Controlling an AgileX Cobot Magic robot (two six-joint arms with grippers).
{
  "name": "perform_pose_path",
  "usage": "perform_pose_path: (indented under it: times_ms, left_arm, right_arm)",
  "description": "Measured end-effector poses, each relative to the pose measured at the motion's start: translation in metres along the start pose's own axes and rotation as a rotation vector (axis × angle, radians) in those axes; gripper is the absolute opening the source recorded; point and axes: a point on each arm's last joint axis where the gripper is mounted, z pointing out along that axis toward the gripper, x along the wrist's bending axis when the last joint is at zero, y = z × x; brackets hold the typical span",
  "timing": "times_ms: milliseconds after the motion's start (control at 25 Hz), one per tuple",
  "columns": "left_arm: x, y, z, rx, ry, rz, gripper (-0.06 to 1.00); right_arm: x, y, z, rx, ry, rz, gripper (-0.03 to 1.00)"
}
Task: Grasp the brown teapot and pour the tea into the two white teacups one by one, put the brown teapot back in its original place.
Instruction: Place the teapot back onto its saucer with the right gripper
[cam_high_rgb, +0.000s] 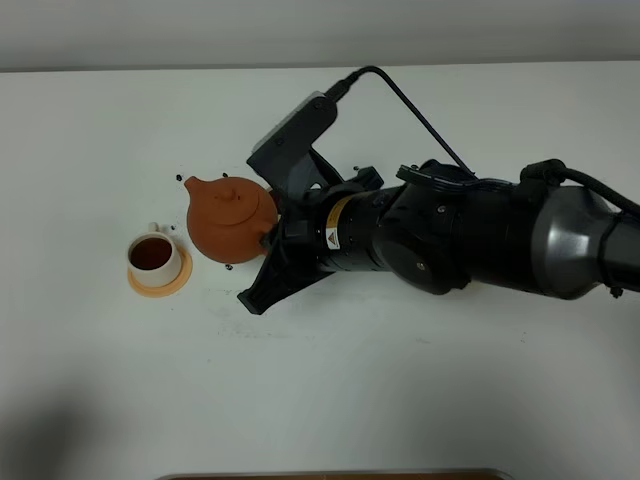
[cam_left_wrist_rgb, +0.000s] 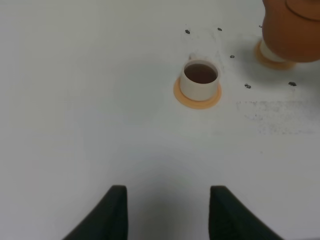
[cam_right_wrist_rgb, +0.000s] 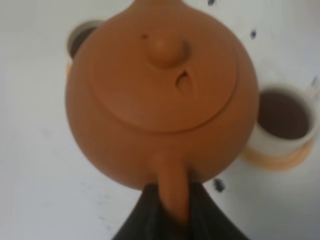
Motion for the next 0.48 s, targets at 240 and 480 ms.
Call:
perform_pose_path:
  times_ms: [240,480]
  left_arm:
    - [0.000,0.000,0.000,0.000,0.000,0.000,0.41]
    - [0.000,0.000,0.000,0.000,0.000,0.000,0.41]
  right_arm:
    - [0.000,-0.024,0.016,0.017,0.004,0.073,0.12]
    - [0.016,-0.032,0.024,0.043,0.032,0.056,0.12]
